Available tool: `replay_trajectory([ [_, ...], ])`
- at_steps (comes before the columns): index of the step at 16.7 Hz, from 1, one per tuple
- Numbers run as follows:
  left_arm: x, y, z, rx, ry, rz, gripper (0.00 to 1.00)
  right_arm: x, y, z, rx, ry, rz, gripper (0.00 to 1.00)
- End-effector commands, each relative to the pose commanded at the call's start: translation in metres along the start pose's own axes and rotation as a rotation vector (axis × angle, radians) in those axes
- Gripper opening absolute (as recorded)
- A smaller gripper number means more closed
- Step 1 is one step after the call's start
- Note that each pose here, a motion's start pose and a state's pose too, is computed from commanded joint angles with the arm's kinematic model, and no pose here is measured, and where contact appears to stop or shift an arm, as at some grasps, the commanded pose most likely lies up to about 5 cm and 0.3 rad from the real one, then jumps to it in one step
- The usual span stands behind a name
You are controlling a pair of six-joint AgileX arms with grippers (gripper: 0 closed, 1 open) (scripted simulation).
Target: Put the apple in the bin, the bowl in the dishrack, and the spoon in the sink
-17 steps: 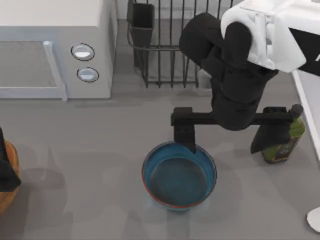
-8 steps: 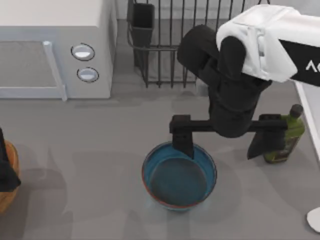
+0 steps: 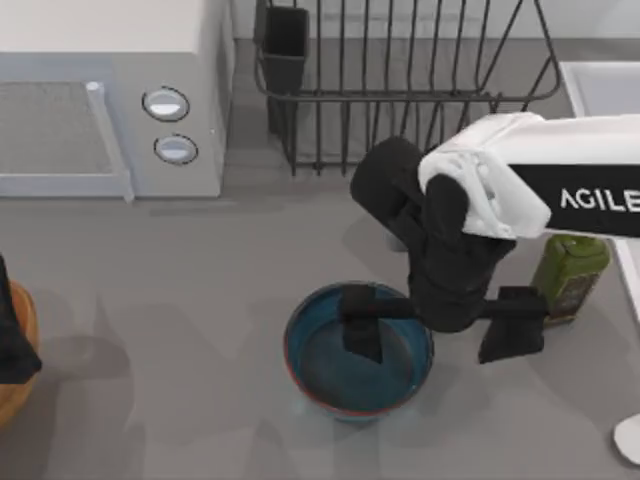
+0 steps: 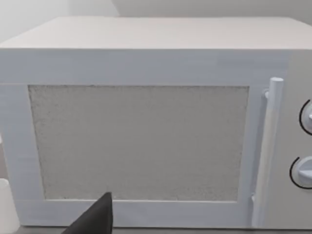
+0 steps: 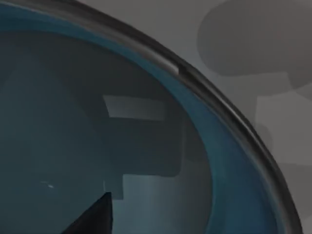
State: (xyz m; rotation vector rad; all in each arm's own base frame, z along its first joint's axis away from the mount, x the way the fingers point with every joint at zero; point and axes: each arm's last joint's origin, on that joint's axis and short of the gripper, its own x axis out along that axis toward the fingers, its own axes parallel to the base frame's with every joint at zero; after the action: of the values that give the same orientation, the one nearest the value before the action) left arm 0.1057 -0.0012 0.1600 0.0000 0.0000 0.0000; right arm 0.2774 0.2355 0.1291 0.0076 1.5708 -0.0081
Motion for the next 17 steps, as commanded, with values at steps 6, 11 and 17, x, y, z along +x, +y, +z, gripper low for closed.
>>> replay_trajectory([
  [6,0.0,0.0,0.0,0.0,0.0,0.0,1.0,0.0,0.0,0.0,0.0,0.0,0.0,0.77],
  [11,0.0,0.0,0.0,0.0,0.0,0.0,1.0,0.0,0.0,0.0,0.0,0.0,0.0,0.4],
  [17,0.0,0.0,0.0,0.0,0.0,0.0,1.0,0.0,0.0,0.0,0.0,0.0,0.0,0.0],
])
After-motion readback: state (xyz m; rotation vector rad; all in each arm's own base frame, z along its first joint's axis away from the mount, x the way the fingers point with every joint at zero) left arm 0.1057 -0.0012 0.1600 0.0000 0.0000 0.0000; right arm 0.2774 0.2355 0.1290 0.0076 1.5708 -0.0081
